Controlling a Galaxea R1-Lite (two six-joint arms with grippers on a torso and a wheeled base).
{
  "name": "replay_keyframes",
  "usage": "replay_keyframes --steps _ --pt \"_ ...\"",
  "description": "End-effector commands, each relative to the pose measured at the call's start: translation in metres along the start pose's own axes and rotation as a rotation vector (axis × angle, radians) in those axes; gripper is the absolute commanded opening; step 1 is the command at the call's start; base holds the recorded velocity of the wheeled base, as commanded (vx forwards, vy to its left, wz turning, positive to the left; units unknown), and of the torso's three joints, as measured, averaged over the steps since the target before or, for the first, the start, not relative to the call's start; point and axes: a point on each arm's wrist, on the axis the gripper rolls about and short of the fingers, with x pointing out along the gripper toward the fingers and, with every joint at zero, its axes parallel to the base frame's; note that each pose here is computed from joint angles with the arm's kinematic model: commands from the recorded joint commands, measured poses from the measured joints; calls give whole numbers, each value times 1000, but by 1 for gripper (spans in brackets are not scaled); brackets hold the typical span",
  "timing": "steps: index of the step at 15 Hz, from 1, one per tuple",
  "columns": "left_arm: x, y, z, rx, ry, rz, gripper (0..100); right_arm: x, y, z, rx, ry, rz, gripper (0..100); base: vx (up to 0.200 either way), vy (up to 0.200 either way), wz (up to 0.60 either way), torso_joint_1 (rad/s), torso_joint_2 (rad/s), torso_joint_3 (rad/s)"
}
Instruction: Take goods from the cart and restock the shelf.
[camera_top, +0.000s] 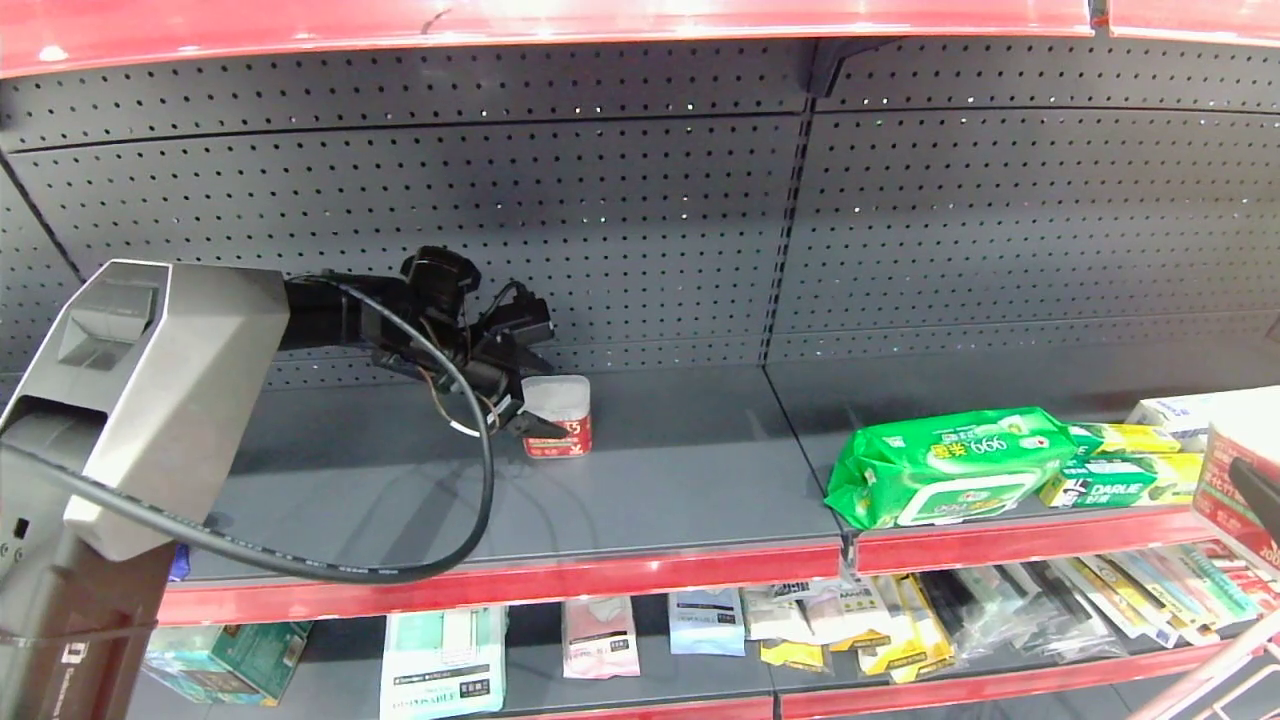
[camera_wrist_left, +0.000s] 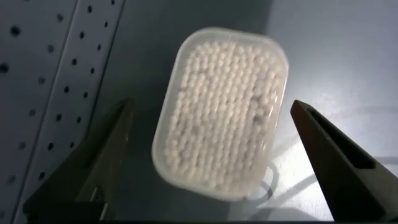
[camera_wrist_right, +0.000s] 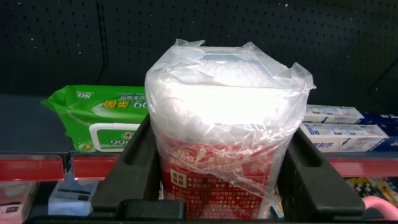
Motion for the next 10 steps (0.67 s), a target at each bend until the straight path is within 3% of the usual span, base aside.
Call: replay_keyframes --steps 1,7,10 --pt "5 -2 1 2 0 -11 100 0 0 0 0 1 0 0 0 0 0 0 0 0" --pt "6 -5 1 -9 13 -28 100 0 0 0 0 0 0 0 0 0 0 0 0 0" --pt "9 0 1 -1 6 -17 100 0 0 0 0 -2 0 0 0 0 0 0 0 0"
